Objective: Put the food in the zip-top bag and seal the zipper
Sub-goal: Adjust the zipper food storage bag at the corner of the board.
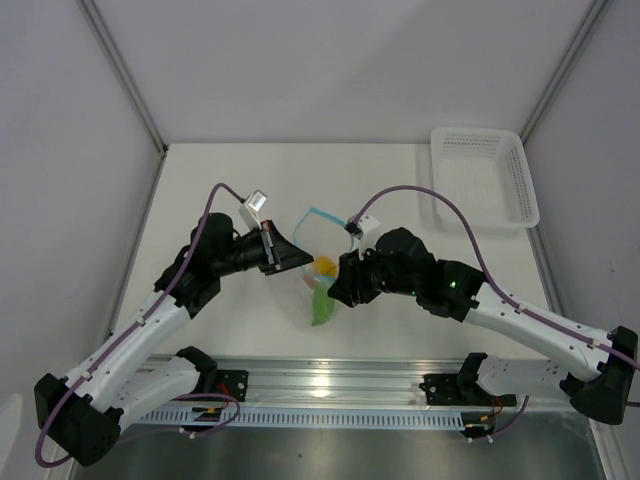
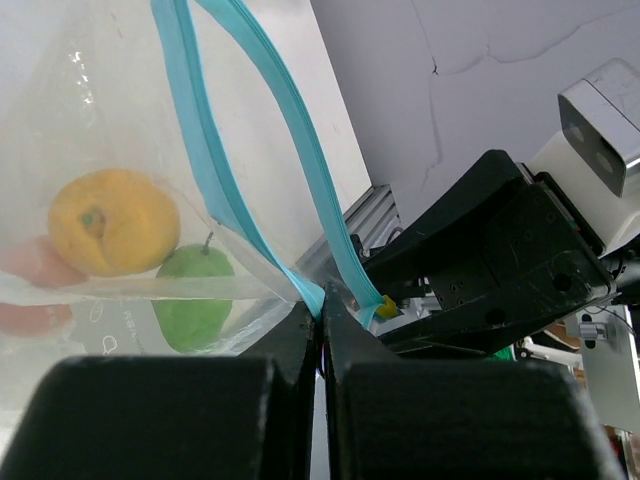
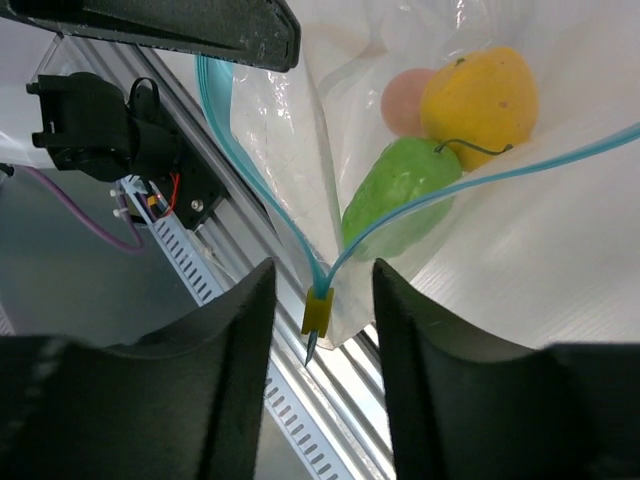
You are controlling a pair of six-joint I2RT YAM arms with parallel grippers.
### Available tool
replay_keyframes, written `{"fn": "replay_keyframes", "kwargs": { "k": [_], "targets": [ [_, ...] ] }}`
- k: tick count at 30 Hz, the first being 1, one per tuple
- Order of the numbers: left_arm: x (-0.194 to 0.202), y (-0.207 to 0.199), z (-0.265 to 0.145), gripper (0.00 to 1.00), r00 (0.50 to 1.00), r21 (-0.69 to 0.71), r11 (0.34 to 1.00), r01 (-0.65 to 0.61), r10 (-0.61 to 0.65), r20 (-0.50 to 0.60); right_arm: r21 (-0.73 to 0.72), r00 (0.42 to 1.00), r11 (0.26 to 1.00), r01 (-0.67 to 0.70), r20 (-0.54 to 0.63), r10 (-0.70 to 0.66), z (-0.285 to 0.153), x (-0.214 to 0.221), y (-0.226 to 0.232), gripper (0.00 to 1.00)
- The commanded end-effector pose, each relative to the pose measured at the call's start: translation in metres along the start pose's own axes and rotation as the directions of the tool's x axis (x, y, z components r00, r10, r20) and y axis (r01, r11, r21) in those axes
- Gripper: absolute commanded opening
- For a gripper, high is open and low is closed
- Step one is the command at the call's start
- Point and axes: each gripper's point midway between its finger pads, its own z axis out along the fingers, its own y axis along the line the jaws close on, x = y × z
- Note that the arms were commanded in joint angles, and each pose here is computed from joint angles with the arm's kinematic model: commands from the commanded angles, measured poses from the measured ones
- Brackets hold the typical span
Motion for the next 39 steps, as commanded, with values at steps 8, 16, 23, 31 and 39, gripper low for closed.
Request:
{"fn": "replay_keyframes", "kwargs": {
  "k": [8,16,23,31,39],
  "targets": [
    [-0.005,-0.014,0.0,0.01,1.0,0.062,0.998,-0.012,0.011,0.016,0.029,0.995,0.997,0.07,0.063,-0.072,0.001,-0.024,0.0,0.0],
    [-0.011,-0.013,-0.008,0.49,0.991,0.017,0.991,-0.133,0.132,0.037,0.088,0.979,0.979,0.182,0.077,-0.189,-0.024,-0.046,-0.005,0.0],
    [-0.026,-0.043,-0.027,0.86,0.91,0.056,0.909,-0.413,0.411,0.054,-0.049,0.972,0.971,0.235,-0.01,-0.236,-0.044,-0.039,-0.008,0.0],
    [-0.006,-0.1,-0.05,0.99,0.736,0.319,0.674,-0.666,0.663,0.135,-0.34,0.94,0.897,0.283,-0.087,-0.33,-0.07,-0.014,0.028,0.0],
    [0.027,-0.127,-0.055,0.99,0.548,0.48,0.386,-0.788,0.795,0.261,-0.529,0.933,0.814,0.239,-0.107,-0.343,-0.097,-0.002,0.06,0.0]
  ]
}}
